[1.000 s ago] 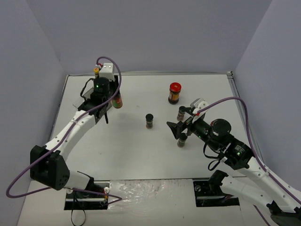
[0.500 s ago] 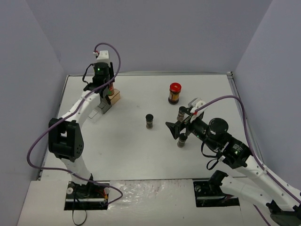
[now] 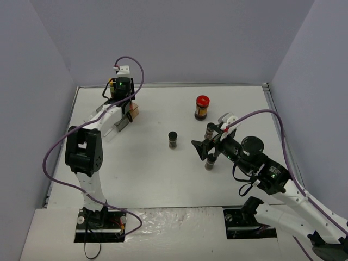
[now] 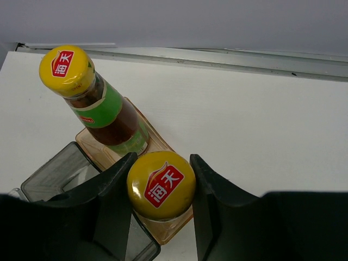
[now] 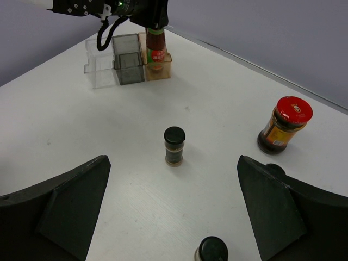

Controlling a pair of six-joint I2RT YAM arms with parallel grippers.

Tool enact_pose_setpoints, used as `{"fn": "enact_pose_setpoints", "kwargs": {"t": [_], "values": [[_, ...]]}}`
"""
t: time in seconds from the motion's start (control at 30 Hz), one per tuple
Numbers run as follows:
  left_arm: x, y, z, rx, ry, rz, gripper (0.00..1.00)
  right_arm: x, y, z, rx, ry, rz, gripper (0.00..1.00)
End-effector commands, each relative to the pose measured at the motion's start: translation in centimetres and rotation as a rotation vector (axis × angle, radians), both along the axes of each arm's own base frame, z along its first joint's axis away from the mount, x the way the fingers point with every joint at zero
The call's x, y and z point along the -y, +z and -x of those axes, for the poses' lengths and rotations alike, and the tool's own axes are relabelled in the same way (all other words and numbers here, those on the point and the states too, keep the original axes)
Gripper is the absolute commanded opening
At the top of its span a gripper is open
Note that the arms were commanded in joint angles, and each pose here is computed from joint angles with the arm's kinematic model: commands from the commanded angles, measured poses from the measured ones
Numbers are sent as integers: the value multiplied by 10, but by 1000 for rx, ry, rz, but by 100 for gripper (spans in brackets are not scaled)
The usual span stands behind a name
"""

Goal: Organize the condiment bottles

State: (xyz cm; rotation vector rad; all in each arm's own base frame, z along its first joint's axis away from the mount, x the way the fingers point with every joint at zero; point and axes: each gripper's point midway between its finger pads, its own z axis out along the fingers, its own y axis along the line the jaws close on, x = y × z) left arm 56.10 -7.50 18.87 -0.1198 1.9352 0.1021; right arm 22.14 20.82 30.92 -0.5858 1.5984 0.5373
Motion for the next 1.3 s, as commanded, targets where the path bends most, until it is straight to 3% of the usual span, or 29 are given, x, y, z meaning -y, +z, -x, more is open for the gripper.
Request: {"fn": "enact_pose_setpoints", "kwargs": {"t": [0.0, 0.2, 0.33, 0.53, 0.73, 0.8, 0.97, 1.27], "values": [[-3, 107, -15, 314, 34, 100, 12, 4, 15, -11, 17, -70, -60, 100], [-3, 90, -12, 274, 40, 106, 48, 7, 12, -18, -11, -124, -75, 100], [-5, 85, -9, 261, 49, 109, 61, 6, 11, -19, -18, -125, -77, 100], [-7, 92, 3, 243, 45, 105, 93, 17, 8, -33, -22, -228, -66, 100], [-11, 138, 50, 221, 6, 110, 97, 35, 2, -78, -67, -365, -38, 100], [-12, 163, 80, 238, -25, 120, 97, 52, -9, -111, -110, -411, -43, 100], [-9, 141, 158, 69, -139, 106, 97, 75, -27, -169, -131, -537, -19, 100], [-13, 71, 272, -38, -251, 123, 97, 51, -67, -252, -167, -402, 16, 100]]}}
